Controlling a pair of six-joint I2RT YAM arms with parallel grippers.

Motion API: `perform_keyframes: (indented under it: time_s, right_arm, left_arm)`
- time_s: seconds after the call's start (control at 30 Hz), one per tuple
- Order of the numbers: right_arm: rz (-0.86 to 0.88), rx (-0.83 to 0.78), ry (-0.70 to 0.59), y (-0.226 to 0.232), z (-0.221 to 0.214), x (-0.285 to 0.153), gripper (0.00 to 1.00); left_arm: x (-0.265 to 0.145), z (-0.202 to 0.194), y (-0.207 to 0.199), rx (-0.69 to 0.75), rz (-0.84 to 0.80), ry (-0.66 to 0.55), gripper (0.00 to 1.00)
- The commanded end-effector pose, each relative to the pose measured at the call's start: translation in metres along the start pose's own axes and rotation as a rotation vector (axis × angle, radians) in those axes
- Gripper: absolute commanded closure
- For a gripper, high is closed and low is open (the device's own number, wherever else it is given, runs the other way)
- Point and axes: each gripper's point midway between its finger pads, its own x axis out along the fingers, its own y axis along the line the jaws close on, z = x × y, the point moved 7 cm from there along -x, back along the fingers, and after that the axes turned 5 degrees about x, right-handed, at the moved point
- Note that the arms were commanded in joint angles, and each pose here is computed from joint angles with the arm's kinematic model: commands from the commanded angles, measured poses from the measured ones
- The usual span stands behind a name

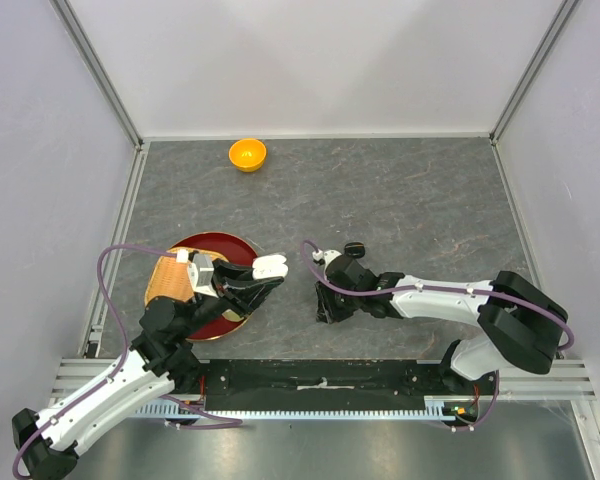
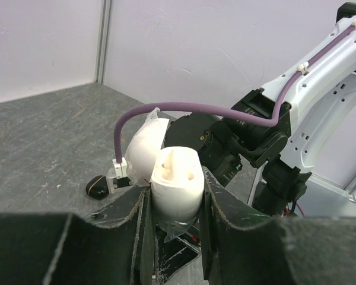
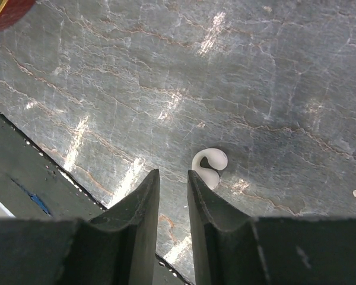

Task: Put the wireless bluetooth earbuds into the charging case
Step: Pick up the earbud from the center of the board.

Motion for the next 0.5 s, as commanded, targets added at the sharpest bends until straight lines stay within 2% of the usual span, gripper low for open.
perform_keyframes:
  time_s: [0.0, 0.47]
  right_arm:
    - [-0.055, -0.004, -0.028, -0.0022, 0.0081, 0.004, 0.67]
    - [-0.136, -0.005, -0.045, -0.0118, 0.0085, -0.0005, 0.69]
  left_arm:
    - [-0.0001, 0.0037, -0.0013, -0.019, 0.003, -0.027, 0.98]
    - [-0.0005, 0.0024, -0.0003, -0.024, 0.011, -0.025, 0.98]
